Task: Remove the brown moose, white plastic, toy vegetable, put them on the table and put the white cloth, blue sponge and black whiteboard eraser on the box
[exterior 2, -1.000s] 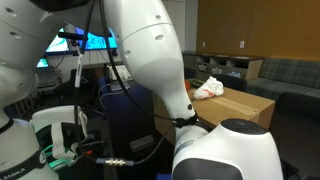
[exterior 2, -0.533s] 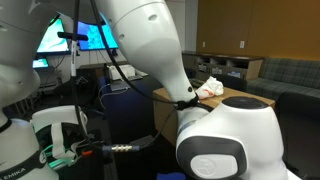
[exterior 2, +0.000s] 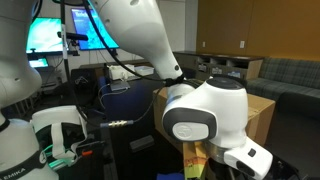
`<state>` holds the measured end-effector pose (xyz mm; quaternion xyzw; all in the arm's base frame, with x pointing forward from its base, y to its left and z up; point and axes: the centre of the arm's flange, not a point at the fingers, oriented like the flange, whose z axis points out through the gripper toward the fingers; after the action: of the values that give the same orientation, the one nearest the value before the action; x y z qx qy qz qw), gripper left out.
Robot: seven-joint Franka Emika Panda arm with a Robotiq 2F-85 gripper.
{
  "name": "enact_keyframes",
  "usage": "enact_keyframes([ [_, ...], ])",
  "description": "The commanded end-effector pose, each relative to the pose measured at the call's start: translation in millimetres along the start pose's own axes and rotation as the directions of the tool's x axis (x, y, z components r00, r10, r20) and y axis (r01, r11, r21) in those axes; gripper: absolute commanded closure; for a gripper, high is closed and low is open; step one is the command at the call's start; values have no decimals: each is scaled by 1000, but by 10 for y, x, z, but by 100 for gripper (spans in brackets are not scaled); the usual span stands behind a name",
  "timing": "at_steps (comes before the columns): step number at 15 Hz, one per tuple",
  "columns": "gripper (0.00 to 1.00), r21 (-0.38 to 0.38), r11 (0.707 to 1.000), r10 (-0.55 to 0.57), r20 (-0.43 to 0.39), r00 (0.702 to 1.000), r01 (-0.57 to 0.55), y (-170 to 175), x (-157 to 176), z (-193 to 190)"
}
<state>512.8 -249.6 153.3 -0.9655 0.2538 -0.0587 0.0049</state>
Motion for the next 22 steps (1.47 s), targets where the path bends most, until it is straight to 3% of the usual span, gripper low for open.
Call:
enact_keyframes([
  [1,0,18,999,-32,73,997,31,18,-149,74],
  [5,0,10,999,-42,138,990,41,108,-267,239],
  [12,0,7,994,-109,182,977,110,144,-451,722],
  [18,0,-20,991,-126,174,977,131,233,-545,1062],
  [19,25,-22,991,-125,169,978,131,238,-565,1069],
  [20,26,-25,990,-130,161,978,136,227,-559,1053],
  [22,41,-22,989,-140,155,978,146,200,-558,1018],
])
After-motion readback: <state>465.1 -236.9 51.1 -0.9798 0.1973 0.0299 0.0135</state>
